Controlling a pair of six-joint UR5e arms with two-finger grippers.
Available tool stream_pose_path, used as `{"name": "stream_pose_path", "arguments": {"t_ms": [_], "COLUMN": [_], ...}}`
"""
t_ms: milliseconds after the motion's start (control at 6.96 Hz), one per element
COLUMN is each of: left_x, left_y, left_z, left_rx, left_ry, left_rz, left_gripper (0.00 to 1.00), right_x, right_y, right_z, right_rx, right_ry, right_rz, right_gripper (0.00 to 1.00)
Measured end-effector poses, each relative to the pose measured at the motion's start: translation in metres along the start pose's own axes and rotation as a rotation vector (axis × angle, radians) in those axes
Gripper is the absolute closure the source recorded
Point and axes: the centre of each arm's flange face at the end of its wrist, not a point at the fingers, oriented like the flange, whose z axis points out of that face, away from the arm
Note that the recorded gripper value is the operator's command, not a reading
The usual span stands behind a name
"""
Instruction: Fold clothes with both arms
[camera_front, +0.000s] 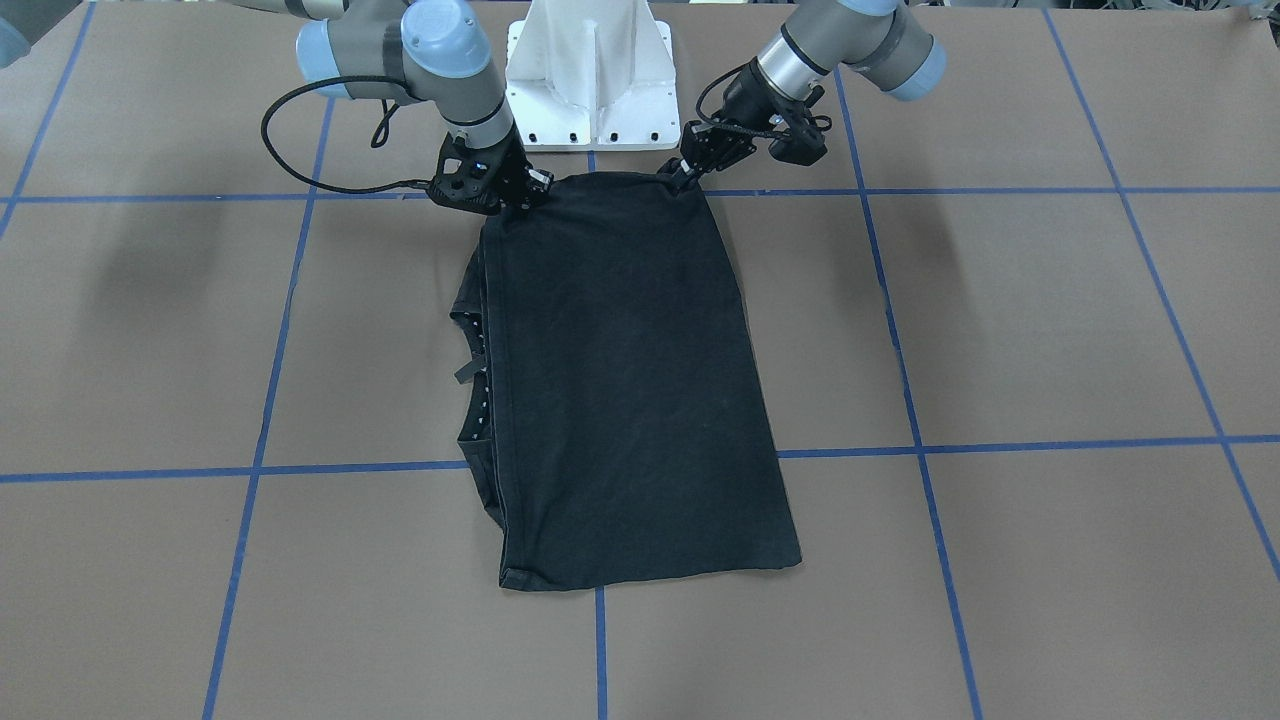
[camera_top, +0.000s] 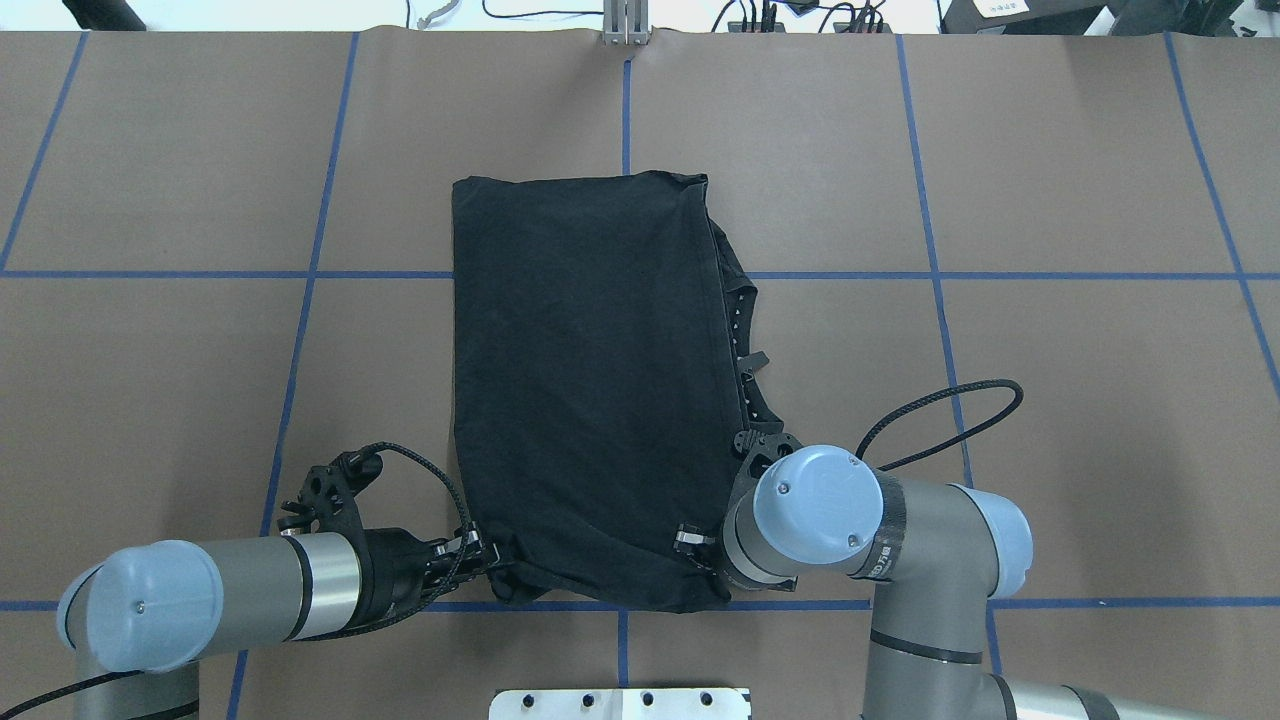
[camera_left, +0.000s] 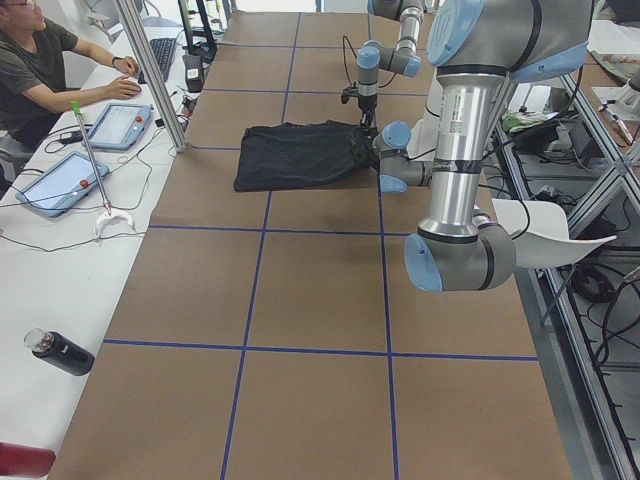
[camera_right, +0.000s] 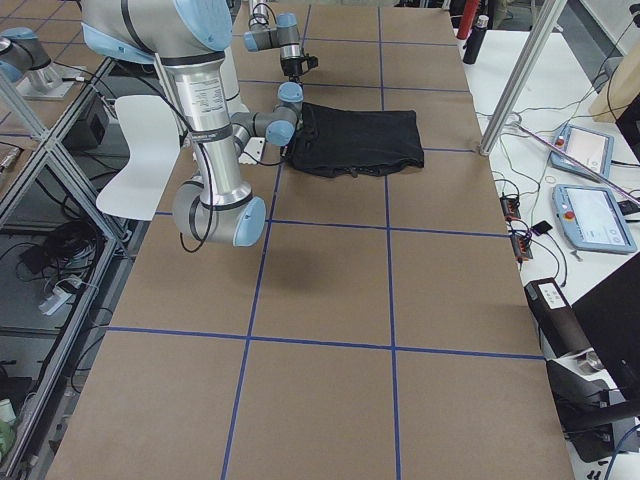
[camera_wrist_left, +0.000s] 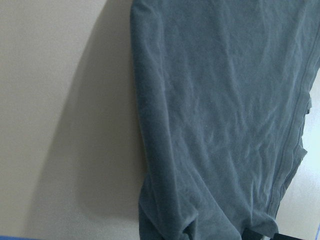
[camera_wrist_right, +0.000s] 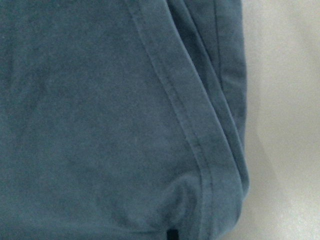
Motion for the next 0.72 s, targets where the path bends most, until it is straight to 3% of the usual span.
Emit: {"name": "stream_pose_path", "arguments": {"t_ms": [718], "left_x": [0.002], "left_y": [0.001], "left_z": [-0.002], "left_rx": [-0.002], "left_ry": [0.005], "left_rz": [0.000], "left_gripper": [1.00], "right_x": [0.000], "right_y": [-0.004], "right_z": [-0.031], "right_rx": [-0.027], "right_ry": [-0.044], "right_rz": [0.003], "right_gripper": [1.00]}}
